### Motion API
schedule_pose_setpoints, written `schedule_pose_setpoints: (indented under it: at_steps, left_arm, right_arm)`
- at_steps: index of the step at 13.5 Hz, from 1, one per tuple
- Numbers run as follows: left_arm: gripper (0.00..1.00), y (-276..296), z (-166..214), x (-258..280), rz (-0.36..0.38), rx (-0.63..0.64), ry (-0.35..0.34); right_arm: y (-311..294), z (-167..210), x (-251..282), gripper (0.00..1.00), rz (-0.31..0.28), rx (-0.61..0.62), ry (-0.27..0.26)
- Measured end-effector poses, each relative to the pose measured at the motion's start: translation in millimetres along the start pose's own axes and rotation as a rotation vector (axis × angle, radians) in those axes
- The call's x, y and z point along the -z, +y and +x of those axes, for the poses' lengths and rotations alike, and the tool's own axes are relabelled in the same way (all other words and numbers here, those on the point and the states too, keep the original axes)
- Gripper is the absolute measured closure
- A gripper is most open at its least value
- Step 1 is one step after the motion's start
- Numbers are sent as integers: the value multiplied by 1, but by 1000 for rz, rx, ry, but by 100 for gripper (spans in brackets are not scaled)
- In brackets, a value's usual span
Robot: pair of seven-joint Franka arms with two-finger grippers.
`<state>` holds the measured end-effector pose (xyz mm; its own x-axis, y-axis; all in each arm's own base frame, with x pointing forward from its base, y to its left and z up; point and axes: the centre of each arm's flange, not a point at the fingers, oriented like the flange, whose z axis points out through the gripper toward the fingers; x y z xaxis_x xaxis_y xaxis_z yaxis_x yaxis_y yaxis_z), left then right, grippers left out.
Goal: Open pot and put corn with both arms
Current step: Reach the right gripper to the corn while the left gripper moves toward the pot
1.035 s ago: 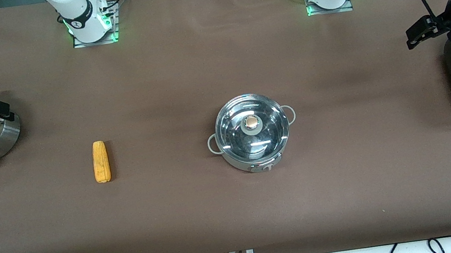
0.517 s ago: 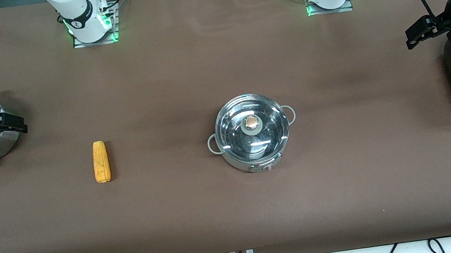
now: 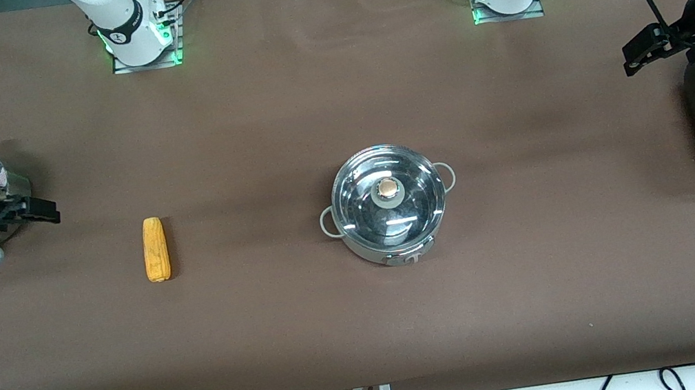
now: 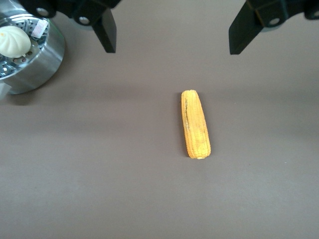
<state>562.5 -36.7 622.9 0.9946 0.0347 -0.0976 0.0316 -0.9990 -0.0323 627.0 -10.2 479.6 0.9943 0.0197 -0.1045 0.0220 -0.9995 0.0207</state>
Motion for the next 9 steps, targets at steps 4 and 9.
schedule_pose_setpoints:
  at_steps: [4, 9]
  left_arm:
    - [0, 19, -3, 2, 1, -35, 3]
    - [0, 36, -6, 4, 1, -66, 8]
  right_arm:
    - [-10, 9, -15, 0, -3, 16, 0]
    - [-23, 34, -66, 0, -8, 35, 9]
